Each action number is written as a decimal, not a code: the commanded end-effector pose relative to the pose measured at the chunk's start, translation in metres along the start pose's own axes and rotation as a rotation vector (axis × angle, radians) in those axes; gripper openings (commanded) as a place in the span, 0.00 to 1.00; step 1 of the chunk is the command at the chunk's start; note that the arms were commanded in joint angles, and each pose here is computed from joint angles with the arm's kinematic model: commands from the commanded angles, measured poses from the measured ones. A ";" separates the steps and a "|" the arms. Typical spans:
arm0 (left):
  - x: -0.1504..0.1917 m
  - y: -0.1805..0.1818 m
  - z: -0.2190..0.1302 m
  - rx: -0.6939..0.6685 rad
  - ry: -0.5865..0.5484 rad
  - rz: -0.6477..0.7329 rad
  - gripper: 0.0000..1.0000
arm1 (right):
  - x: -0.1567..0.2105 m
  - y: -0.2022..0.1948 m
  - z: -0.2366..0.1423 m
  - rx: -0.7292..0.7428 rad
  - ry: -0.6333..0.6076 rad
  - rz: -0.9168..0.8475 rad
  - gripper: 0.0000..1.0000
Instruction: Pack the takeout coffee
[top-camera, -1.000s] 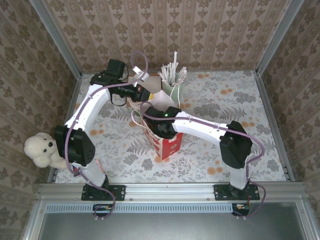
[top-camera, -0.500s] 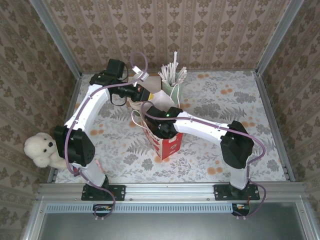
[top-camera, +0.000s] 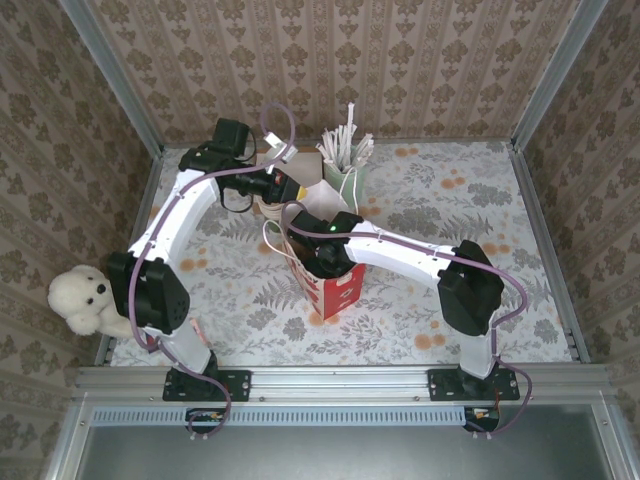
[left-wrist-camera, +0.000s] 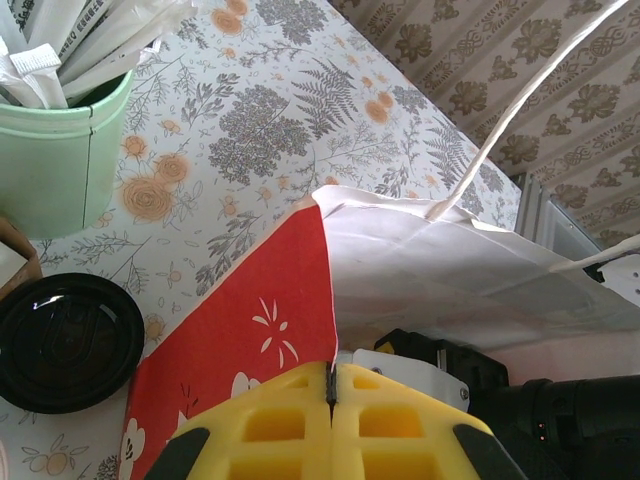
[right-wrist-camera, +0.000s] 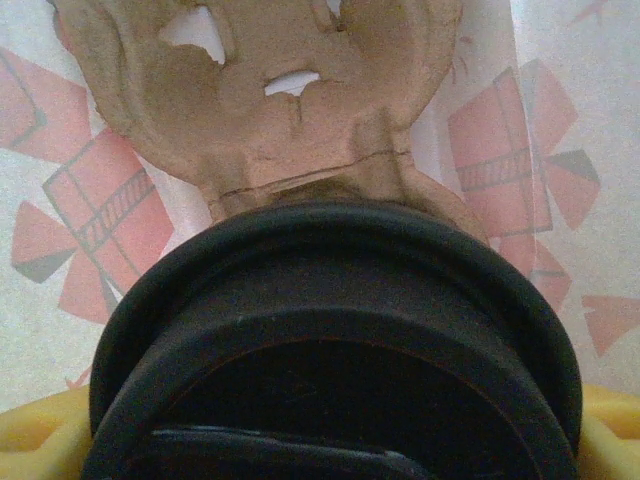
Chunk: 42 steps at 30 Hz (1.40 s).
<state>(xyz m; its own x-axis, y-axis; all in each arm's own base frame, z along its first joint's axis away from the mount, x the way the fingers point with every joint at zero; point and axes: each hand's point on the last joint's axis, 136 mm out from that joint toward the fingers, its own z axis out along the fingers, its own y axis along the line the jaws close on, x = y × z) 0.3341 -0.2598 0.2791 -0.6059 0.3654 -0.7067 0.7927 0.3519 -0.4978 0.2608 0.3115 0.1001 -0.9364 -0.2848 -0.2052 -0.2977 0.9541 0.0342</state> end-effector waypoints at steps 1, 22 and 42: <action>-0.005 -0.012 -0.009 0.001 -0.029 0.034 0.00 | 0.012 0.004 0.024 0.000 0.079 -0.016 0.74; -0.009 -0.013 -0.006 -0.004 -0.036 0.023 0.00 | -0.019 0.008 -0.032 -0.047 -0.086 -0.011 0.88; -0.008 -0.002 -0.012 -0.072 -0.023 0.031 0.00 | -0.020 -0.003 -0.057 -0.018 -0.128 -0.036 1.00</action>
<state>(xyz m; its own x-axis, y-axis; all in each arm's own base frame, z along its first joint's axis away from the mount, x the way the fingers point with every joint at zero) 0.3392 -0.2580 0.2769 -0.6084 0.3656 -0.7044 0.7865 0.3959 -0.4739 0.2693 0.3133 0.1327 -0.9122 -0.2985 -0.2808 -0.3216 0.9461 0.0390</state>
